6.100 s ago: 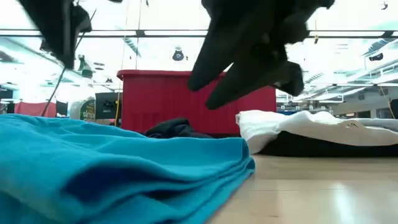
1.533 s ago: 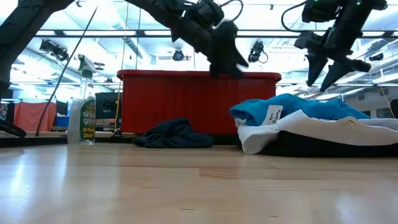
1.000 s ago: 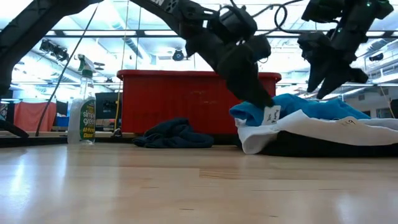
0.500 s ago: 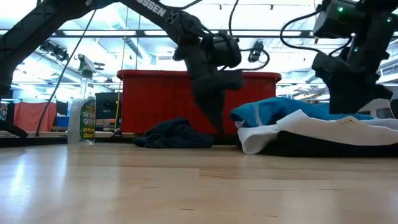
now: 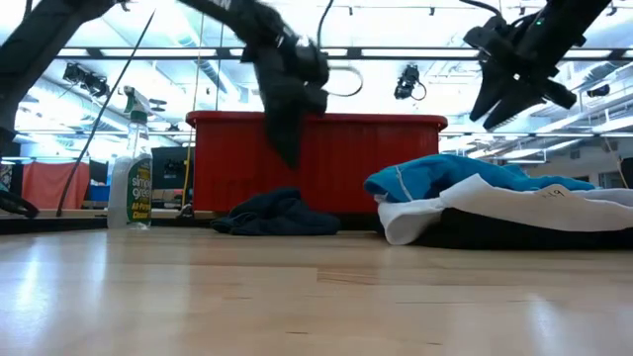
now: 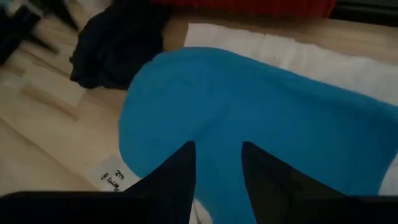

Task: Fold laundry
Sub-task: Fold the dark blue shorts

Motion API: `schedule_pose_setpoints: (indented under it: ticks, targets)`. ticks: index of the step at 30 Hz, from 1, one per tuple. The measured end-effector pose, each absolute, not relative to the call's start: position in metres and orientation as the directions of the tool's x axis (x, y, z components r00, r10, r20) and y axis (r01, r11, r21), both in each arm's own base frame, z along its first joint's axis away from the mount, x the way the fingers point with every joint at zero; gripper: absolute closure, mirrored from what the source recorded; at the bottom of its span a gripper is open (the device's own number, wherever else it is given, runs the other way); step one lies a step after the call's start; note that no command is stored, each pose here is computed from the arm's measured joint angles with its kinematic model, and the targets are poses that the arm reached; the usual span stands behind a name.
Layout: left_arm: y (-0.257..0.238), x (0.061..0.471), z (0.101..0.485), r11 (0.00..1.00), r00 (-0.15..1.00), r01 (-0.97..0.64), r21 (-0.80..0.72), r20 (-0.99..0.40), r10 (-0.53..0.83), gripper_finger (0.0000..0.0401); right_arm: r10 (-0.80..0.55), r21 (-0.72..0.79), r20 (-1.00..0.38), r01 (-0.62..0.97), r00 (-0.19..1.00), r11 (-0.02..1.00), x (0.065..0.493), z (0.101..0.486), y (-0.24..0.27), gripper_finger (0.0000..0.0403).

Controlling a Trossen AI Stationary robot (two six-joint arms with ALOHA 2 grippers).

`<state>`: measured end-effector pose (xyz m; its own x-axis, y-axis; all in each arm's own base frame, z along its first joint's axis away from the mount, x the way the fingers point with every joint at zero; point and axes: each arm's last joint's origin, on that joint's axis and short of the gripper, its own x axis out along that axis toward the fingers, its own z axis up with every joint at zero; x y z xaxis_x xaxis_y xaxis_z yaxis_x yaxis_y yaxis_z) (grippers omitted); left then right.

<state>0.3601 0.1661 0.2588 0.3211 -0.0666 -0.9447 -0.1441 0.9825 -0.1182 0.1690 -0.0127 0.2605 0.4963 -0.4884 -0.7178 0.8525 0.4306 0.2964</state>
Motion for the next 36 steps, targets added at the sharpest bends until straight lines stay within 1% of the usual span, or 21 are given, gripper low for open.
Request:
schedule_pose_setpoints:
  ticks: [3, 6, 8, 12, 16, 19, 22, 23, 24, 27, 30, 33, 36]
  targets:
    - [0.194, 0.353, 0.249, 0.968, 0.316, -0.219, -0.121, -0.948, -0.048, 0.0196, -0.484, 0.309, -0.724, 0.858, 0.492, 0.411, 0.170, 0.260, -0.013, 0.0267]
    - [0.209, 0.351, 0.229, 0.949, 0.283, -0.281, -0.142, -0.957, -0.059, 0.0195, -0.473, 0.333, -0.729, 0.860, 0.495, 0.387, 0.171, 0.259, -0.012, 0.0267]
    - [0.211, 0.350, 0.218, 0.938, 0.275, -0.308, -0.160, -0.959, -0.073, 0.0195, -0.468, 0.355, -0.730, 0.861, 0.498, 0.363, 0.171, 0.259, -0.010, 0.0267]
    - [0.205, 0.344, 0.188, 0.924, 0.200, -0.342, -0.169, -0.974, -0.105, 0.0200, -0.457, 0.426, -0.716, 0.849, 0.528, 0.313, 0.176, 0.259, -0.006, 0.0267]
    - [0.193, 0.343, 0.172, 0.930, 0.155, -0.347, -0.117, -0.986, -0.067, 0.0226, -0.463, 0.467, -0.681, 0.824, 0.567, 0.321, 0.184, 0.259, -0.001, 0.0267]
    - [0.181, 0.344, 0.163, 0.939, 0.138, -0.326, -0.107, -0.988, -0.065, 0.0271, -0.460, 0.496, -0.668, 0.811, 0.585, 0.311, 0.191, 0.258, 0.004, 0.0271]
    - [0.164, 0.344, 0.167, 0.948, 0.117, -0.294, -0.123, -0.989, -0.092, 0.0341, -0.461, 0.494, -0.665, 0.809, 0.588, 0.319, 0.196, 0.255, 0.008, 0.0277]
    - [0.156, 0.344, 0.171, 0.946, 0.118, -0.282, -0.158, -0.985, -0.129, 0.0368, -0.461, 0.483, -0.670, 0.813, 0.582, 0.324, 0.197, 0.253, 0.008, 0.0280]
    - [0.147, 0.344, 0.176, 0.944, 0.121, -0.264, -0.196, -0.978, -0.170, 0.0382, -0.459, 0.472, -0.675, 0.816, 0.577, 0.332, 0.198, 0.252, 0.009, 0.0282]
    - [0.113, 0.343, 0.204, 0.946, 0.142, -0.190, -0.264, -0.960, -0.239, 0.0388, -0.431, 0.442, -0.694, 0.814, 0.576, 0.376, 0.200, 0.249, 0.009, 0.0291]
    - [0.074, 0.339, 0.235, 0.956, 0.172, -0.123, -0.267, -0.954, -0.244, 0.0391, -0.385, 0.420, -0.709, 0.792, 0.591, 0.443, 0.202, 0.249, 0.011, 0.0300]
    - [0.039, 0.332, 0.269, 0.949, 0.275, -0.131, -0.287, -0.930, -0.243, 0.0389, -0.315, 0.425, -0.716, 0.747, 0.623, 0.512, 0.205, 0.249, 0.013, 0.0305]
    - [0.008, 0.326, 0.297, 0.917, 0.396, -0.186, -0.353, -0.881, -0.259, 0.0371, -0.199, 0.474, -0.710, 0.667, 0.676, 0.574, 0.214, 0.249, 0.018, 0.0305]
